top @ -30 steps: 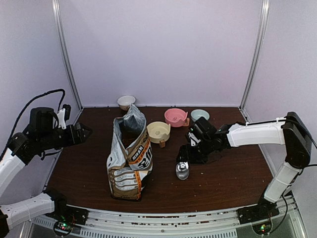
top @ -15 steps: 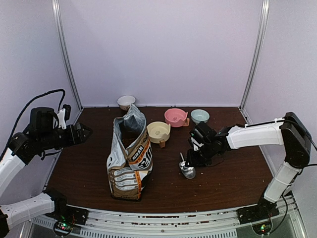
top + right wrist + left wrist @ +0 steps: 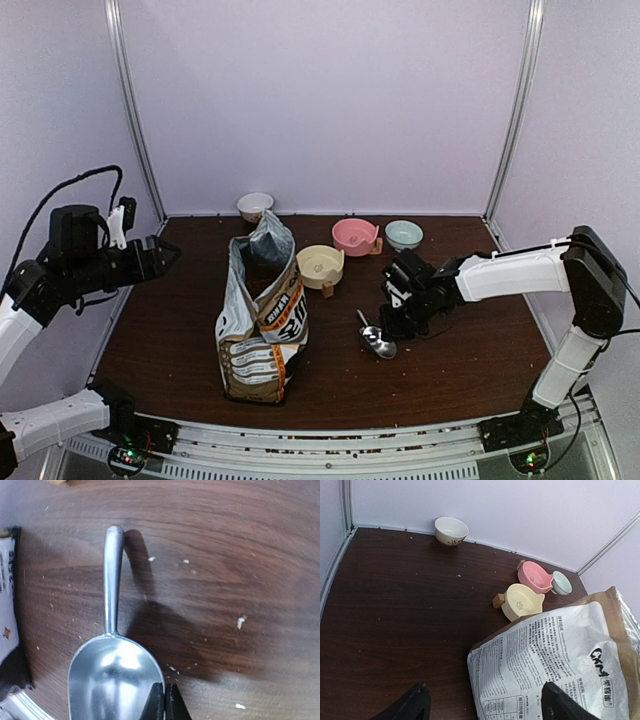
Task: Serve the pet food
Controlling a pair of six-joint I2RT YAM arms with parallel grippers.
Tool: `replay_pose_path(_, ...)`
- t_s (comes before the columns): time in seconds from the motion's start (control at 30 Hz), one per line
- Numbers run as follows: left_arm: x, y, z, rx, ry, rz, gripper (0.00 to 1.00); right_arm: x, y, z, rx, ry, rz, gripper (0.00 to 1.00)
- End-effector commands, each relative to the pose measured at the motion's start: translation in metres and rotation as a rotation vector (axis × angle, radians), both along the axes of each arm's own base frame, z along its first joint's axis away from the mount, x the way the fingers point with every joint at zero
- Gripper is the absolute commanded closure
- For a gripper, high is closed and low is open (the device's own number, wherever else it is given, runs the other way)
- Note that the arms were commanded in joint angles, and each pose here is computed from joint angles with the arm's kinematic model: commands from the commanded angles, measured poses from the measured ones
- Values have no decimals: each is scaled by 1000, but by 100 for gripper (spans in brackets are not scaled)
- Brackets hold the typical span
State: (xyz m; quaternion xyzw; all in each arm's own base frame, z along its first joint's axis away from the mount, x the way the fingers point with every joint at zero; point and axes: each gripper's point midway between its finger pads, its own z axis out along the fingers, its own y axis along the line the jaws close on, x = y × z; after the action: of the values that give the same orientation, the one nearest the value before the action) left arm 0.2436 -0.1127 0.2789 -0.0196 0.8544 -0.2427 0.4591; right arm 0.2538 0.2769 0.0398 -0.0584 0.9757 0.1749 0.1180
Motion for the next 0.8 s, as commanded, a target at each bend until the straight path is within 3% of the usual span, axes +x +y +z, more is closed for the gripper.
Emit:
replay_pose_path(0.0,1,-9,60,-14,-140,-6,22,7,-6,29,-1,-81,-29,100)
replay_pose_path(0.2,-1,-48,132,-34,-262,-36,27,24,-26,113,33,-279,-143,100)
replay_pose_path(0.47,-15,-179,208,-208,-363,-279,28,33,-62,274,146,-737,-398,100)
replay_pose_path(0.77,-36,-318,199,-318,-243,-578,28,27,-57,366,281,-962,-554,100)
